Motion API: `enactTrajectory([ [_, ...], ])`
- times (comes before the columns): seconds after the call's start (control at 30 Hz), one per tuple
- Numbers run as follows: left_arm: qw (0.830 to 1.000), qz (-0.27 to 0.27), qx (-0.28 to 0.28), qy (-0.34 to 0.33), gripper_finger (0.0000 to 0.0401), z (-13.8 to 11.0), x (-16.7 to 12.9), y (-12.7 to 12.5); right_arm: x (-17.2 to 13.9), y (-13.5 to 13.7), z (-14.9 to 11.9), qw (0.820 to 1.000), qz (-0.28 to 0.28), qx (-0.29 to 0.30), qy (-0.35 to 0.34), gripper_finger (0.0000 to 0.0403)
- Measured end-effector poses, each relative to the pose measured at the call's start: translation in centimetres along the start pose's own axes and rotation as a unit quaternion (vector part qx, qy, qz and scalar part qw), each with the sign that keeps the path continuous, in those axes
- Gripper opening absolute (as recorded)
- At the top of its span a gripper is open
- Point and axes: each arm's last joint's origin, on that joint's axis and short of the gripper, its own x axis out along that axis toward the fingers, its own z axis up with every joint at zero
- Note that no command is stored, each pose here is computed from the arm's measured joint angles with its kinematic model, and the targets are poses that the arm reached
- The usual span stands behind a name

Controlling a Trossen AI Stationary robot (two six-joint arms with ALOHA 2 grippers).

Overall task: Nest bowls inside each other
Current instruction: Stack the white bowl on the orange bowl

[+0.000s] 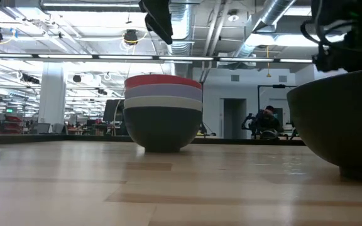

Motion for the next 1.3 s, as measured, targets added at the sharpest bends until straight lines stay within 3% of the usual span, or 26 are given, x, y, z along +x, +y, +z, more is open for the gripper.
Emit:
enactTrajectory([
  [0.27,1.000,0.000,-0.005,0.001,0.0206,0.0,0.0,-0.1,1.4,0.4,-0.7,1.000,-0.004,-0.004,0.020,0.0243],
  [0.37,1.000,0.001,-0.005,0.001,0.0206,0.0,0.0,-0.1,1.4,0.6,-0.6,1.000,0.004,-0.005,0.019,0.0224],
  [0.47,1.000,0.002,-0.005,0.001,0.0206,0.0,0.0,-0.1,1.4,0.6,-0.6,1.000,0.004,-0.002,0.019,0.0178],
  [0.7,1.000,0.002,-0.001,0.009,0.0206,-0.2,0.0,-0.1,1.4,0.7,-0.5,1.000,0.008,-0.001,0.013,0.0027],
  [0.8,1.000,0.010,0.006,0.020,0.0206,-0.4,0.0,-0.1,1.0,0.8,-0.1,1.000,0.016,0.008,0.014,0.0016],
  [0.93,0.999,0.013,0.032,0.019,0.0206,-0.3,0.0,-0.1,-1.4,0.5,1.4,1.000,0.023,0.007,0.013,0.0019],
  [1.1,0.998,0.016,0.053,0.020,0.0206,-0.5,-0.3,-0.4,-6.9,-0.2,3.7,0.998,0.058,0.008,-0.007,0.0011],
  [1.2,0.998,0.023,0.057,0.019,0.0206,-1.2,-2.0,-0.7,-9.8,-0.1,5.2,0.993,0.108,0.015,-0.042,0.0019],
  [1.3,0.998,0.027,0.052,-0.029,0.0206,-1.8,-4.3,-0.7,-11.1,0.5,7.0,0.992,0.114,0.006,-0.057,0.0016],
])
